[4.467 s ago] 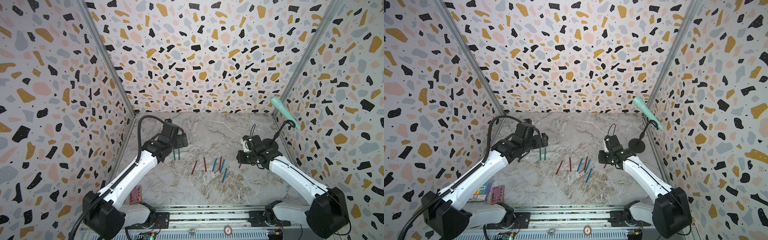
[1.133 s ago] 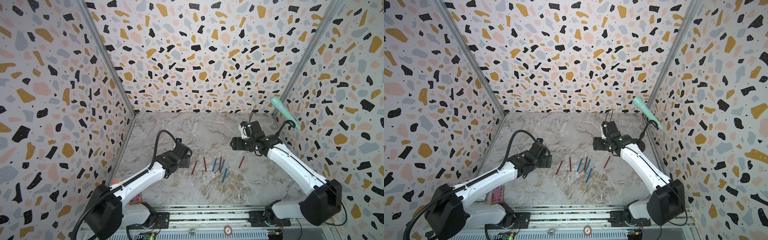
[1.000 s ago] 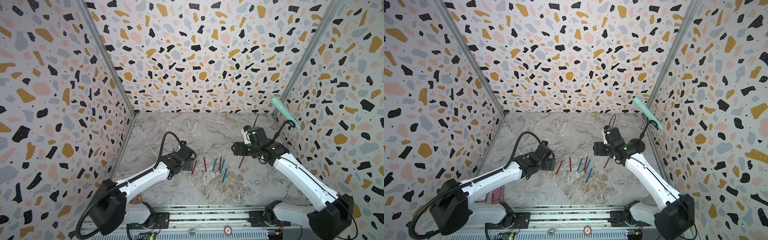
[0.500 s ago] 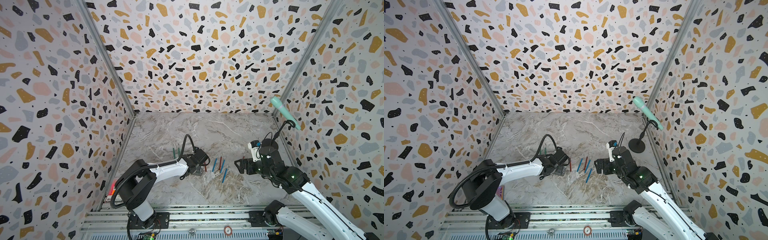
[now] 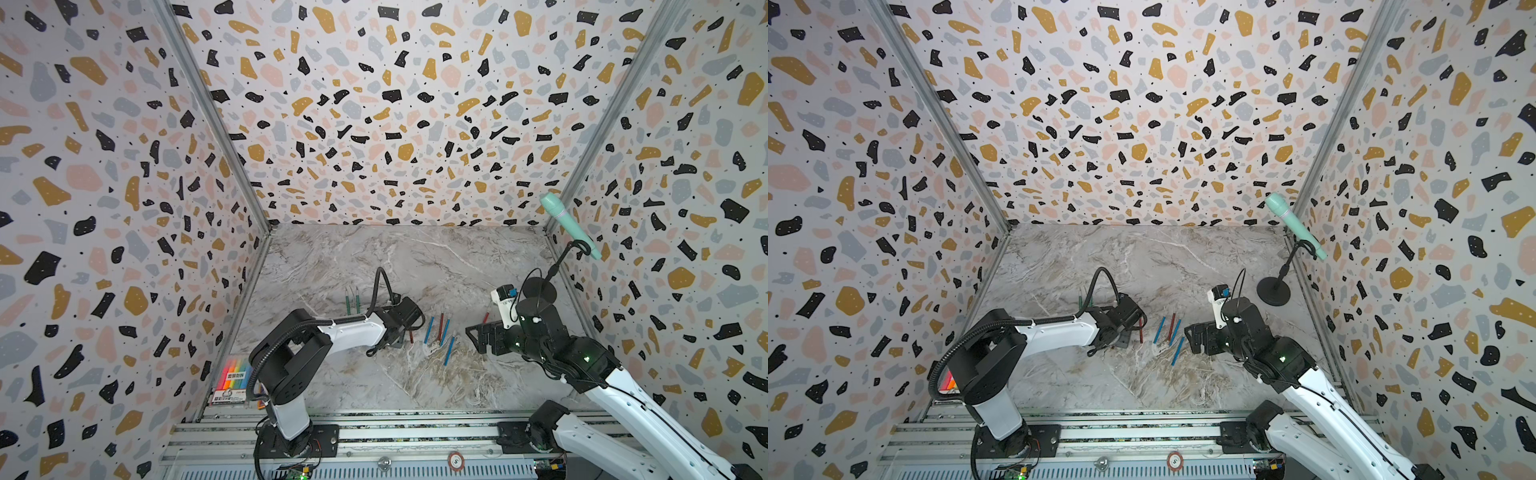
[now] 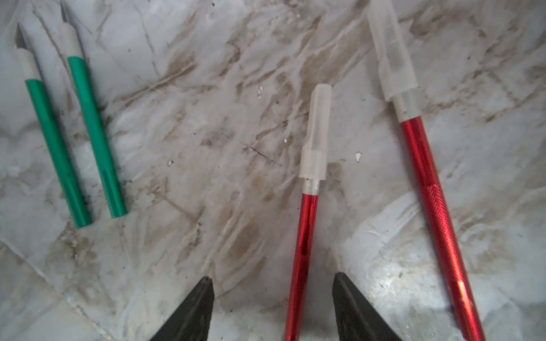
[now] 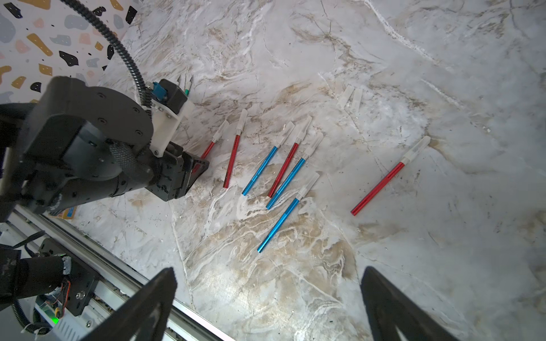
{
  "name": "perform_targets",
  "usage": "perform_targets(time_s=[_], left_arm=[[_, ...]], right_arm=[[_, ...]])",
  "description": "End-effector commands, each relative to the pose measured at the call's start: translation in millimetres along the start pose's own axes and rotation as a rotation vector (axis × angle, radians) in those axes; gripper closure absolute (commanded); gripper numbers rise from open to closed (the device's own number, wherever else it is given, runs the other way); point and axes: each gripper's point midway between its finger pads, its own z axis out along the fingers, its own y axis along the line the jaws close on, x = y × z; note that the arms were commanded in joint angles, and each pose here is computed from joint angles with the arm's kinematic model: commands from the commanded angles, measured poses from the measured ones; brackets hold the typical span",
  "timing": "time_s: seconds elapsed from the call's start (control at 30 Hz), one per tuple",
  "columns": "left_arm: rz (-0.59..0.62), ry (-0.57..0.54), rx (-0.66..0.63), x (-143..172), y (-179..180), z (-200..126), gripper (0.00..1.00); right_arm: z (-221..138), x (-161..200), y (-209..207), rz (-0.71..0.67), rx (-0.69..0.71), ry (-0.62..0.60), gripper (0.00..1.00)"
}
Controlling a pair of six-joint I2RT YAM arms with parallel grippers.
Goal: Remove protective caps from carving knives
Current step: Pick up the carving knife from the center of the board.
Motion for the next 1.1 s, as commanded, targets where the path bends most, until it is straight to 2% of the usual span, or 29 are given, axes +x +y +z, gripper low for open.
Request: perform_targets(time_s=[0.0, 0.37, 0.63, 0.83, 1.07], left_arm=[[0.015, 0.031, -0.019, 6, 0, 5, 0.43], [0.057, 0.107, -0.031, 23, 1, 12, 0.57], [0.083, 0.152, -0.042, 35, 1, 20, 0.58], [0.095, 0.176, -0.044, 43, 1, 27, 0.66], [0.106, 0.193, -0.058, 49, 3, 31, 0.71]], right_arm=[[-4, -3, -1, -0.014, 0.008, -0.028, 0.01], [-4, -4, -3, -0.008, 0.02, -0.031, 0.01], [-5, -4, -5, 0.001, 0.029, -0.036, 0.01], [-6, -4, -5, 0.002, 0.03, -0.037, 0.01], [-5, -4, -6, 0.002, 0.032, -0.036, 0.01]])
